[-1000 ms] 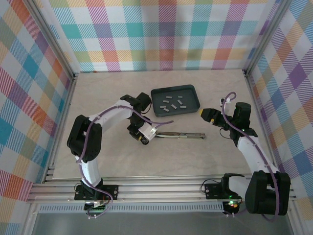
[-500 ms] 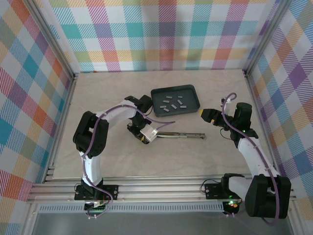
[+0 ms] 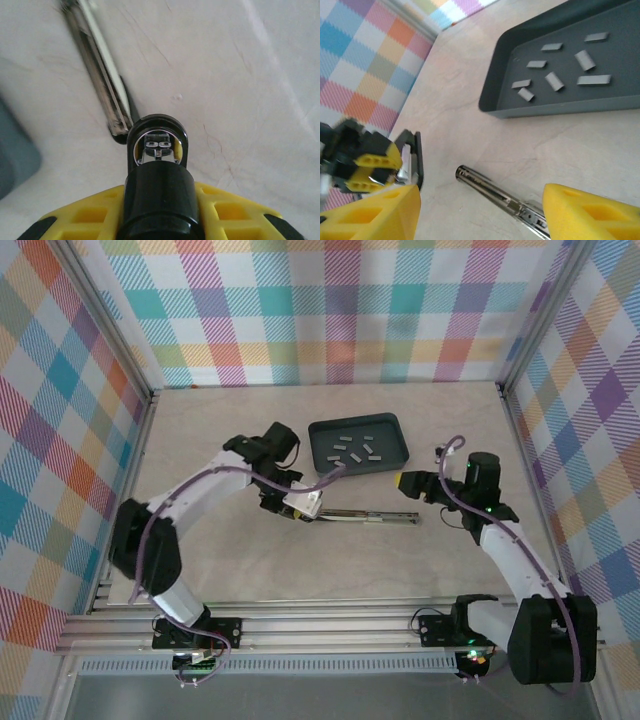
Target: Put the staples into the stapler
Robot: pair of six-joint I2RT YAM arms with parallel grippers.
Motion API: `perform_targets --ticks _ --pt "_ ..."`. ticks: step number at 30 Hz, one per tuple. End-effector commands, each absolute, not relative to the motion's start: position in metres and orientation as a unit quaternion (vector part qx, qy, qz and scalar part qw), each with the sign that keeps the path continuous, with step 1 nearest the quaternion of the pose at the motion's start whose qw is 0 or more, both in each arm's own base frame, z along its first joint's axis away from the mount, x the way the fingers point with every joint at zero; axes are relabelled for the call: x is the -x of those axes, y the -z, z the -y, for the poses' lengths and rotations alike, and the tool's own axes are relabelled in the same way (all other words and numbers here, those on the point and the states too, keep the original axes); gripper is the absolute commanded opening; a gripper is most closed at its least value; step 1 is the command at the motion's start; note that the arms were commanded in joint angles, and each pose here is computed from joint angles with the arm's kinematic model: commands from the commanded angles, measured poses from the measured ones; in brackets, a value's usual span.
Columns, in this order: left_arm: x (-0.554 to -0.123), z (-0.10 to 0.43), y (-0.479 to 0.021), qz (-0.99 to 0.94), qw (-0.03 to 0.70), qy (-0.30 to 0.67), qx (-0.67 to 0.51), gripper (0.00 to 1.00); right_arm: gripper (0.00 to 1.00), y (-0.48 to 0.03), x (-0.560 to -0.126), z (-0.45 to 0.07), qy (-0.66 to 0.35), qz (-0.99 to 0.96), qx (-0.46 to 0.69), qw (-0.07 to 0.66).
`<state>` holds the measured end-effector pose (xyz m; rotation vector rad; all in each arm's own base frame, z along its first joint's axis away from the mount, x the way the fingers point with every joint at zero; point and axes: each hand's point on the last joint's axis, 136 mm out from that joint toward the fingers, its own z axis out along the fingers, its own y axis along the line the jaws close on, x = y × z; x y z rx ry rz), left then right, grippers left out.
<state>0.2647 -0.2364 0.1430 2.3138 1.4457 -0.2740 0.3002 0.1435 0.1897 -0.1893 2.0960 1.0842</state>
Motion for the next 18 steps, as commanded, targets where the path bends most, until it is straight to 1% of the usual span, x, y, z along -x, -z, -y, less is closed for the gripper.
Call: perform_targets --ticks 1,3,6,10,18 --pt "-0.258 0.253 -0.176 -0.579 0.263 0.16 -0.755 0.18 0.66 -0.216 -0.297 -0.169 -0.421 -0.781 0.185 0.423" --pt "-0.257 0.257 -0.19 -0.612 0.277 0.182 -0.718 0.18 0.66 -0.222 -0.284 -0.187 -0.42 -0.75 0.258 0.442" --pt "-0.242 0.264 -0.202 -0.615 0.295 0.23 -0.694 0.17 0.68 -0.225 -0.257 -0.214 -0.41 -0.692 0.378 0.459" --pt "-0.234 0.271 -0.209 -0.618 0.324 0.27 -0.664 0.17 0.68 -0.219 -0.224 -0.242 -0.401 -0.629 0.496 0.445" --pt "-0.223 0.276 -0.21 -0.616 0.312 0.309 -0.654 0.16 0.7 -0.203 -0.201 -0.284 -0.384 -0.581 0.586 0.413"
